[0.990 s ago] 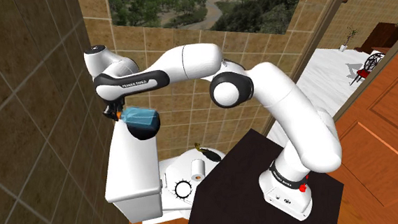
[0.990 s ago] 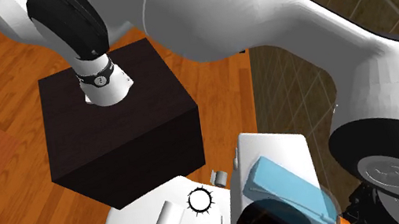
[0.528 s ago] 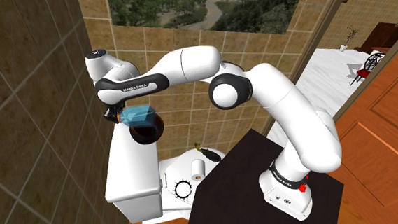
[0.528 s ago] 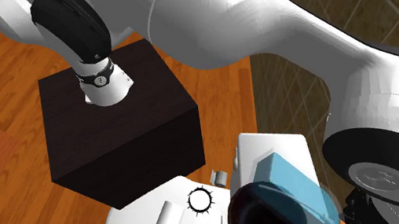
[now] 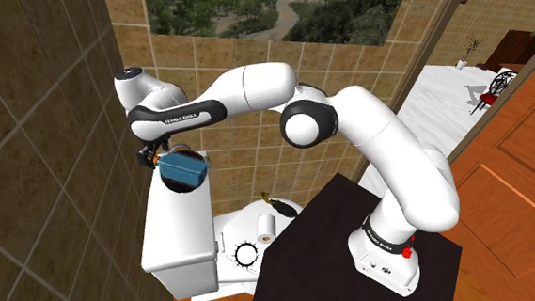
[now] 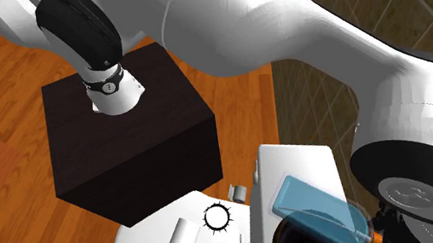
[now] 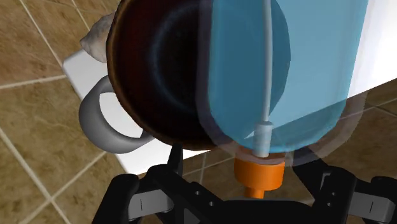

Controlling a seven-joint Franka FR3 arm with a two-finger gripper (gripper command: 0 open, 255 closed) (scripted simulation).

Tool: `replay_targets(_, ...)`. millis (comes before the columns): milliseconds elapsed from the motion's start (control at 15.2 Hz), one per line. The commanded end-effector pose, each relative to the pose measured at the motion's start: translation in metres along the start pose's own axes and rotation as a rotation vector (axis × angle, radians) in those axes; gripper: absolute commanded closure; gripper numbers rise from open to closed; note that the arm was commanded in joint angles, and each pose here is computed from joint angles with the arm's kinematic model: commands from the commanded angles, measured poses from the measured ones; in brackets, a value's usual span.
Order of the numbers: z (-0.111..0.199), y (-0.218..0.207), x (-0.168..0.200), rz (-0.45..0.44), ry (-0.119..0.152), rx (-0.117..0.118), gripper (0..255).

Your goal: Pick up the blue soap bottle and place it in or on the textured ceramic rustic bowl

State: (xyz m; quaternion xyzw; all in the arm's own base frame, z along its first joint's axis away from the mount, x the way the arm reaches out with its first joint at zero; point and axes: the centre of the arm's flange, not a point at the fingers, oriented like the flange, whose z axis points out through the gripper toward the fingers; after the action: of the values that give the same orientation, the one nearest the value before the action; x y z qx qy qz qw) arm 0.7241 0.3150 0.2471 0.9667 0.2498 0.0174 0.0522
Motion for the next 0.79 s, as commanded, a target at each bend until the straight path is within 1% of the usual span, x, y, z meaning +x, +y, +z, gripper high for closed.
replay_targets(0, 0.002, 0.001, -0.001, 0.0, -0.001, 0.0, 0)
replay_targets(264, -0.048, 0.001, -0.001, 0.0, -0.001, 0.0, 0)
replay_targets(726, -0.048, 0.001, -0.001, 0.0, -0.001, 0.0, 0)
